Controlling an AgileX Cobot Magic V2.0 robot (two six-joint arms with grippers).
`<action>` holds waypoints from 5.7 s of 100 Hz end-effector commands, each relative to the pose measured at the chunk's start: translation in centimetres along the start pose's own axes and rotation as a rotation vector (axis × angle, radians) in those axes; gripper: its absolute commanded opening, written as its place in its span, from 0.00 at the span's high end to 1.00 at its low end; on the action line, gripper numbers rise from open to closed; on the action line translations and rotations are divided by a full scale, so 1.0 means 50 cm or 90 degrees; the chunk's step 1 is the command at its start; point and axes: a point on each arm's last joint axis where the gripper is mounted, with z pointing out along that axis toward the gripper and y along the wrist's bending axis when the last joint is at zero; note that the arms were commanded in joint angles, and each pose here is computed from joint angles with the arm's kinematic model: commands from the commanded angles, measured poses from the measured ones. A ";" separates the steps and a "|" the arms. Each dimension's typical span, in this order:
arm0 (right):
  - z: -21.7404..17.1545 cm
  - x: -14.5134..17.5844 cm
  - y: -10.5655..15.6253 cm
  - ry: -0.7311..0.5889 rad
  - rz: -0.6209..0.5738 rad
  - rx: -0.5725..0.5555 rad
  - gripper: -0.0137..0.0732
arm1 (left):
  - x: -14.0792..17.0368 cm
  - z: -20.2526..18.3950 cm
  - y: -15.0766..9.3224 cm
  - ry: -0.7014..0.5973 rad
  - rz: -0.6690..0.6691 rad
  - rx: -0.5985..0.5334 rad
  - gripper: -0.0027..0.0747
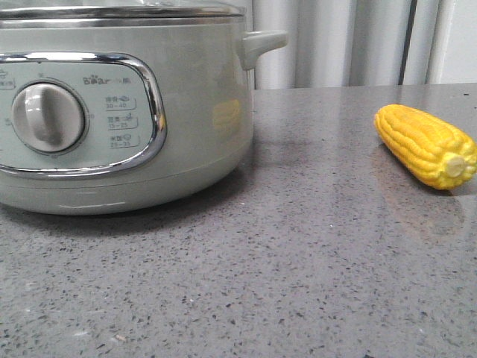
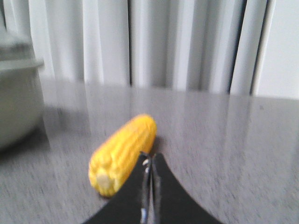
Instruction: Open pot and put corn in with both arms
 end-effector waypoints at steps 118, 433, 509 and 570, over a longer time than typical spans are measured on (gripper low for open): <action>0.180 -0.281 -0.012 0.183 -0.032 0.002 0.26 | -0.405 0.039 -0.090 -0.131 0.058 0.060 0.39; 0.183 -0.252 -0.007 0.251 0.007 -0.006 0.20 | -0.502 0.210 0.081 -0.133 0.010 -0.237 0.86; 0.182 -0.250 -0.006 0.260 0.006 -0.010 0.21 | -0.324 0.252 0.122 -0.005 -0.031 -0.268 0.86; 0.182 -0.250 -0.006 0.260 0.006 -0.010 0.21 | -0.280 0.296 0.145 0.079 -0.048 -0.274 0.86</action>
